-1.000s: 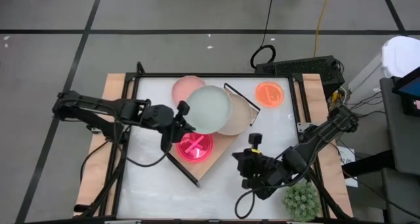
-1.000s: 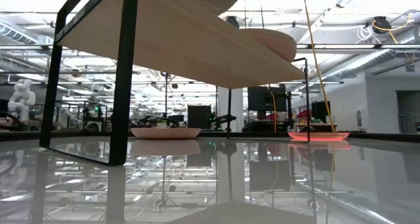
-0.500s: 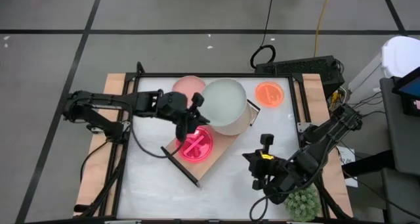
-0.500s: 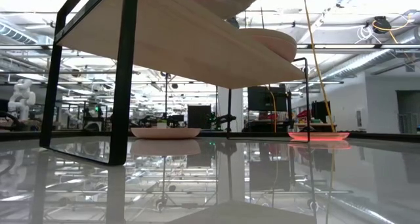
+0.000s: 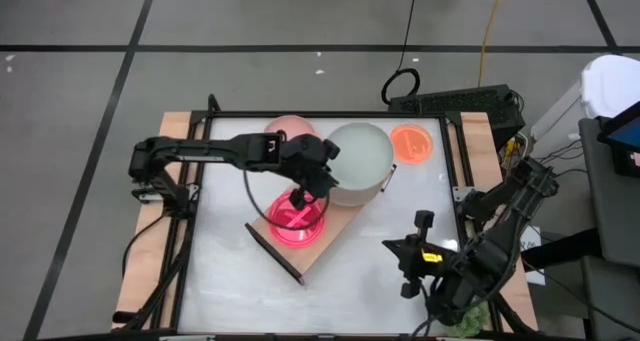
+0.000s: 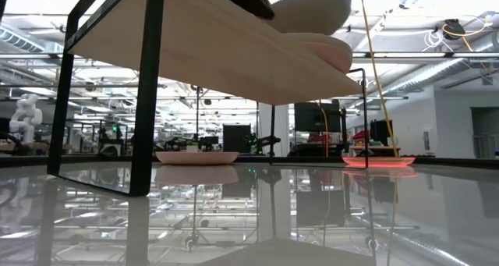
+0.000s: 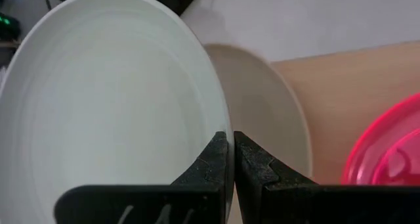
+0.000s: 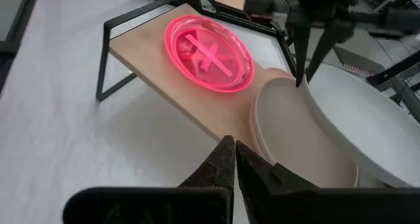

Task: Place and stack plates onto a shelf
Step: Stack the big gray plate on top of the big brown plate on the shelf

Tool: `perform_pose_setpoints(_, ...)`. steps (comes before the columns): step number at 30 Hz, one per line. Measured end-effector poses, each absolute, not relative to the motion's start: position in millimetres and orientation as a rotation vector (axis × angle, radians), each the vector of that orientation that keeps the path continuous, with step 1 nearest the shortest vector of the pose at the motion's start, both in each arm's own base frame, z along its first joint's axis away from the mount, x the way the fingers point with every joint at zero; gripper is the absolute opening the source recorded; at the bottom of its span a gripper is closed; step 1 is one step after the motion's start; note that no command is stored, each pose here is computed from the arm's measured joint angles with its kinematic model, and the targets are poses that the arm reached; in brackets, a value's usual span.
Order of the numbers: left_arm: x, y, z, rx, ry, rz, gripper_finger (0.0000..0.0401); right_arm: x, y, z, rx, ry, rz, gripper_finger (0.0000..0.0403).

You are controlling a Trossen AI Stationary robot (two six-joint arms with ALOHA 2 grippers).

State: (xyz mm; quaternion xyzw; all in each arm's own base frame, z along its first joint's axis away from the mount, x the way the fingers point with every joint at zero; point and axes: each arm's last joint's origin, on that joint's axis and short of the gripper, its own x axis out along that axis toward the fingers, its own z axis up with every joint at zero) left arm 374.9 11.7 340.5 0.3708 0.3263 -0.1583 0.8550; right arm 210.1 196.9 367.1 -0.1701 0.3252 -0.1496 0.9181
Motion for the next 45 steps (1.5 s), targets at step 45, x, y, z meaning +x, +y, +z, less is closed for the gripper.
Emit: perform_pose_setpoints(45,381,1,321,0.613,0.788,-0.364,0.0067,208,199,367,-0.353,0.667,-0.302,0.0)
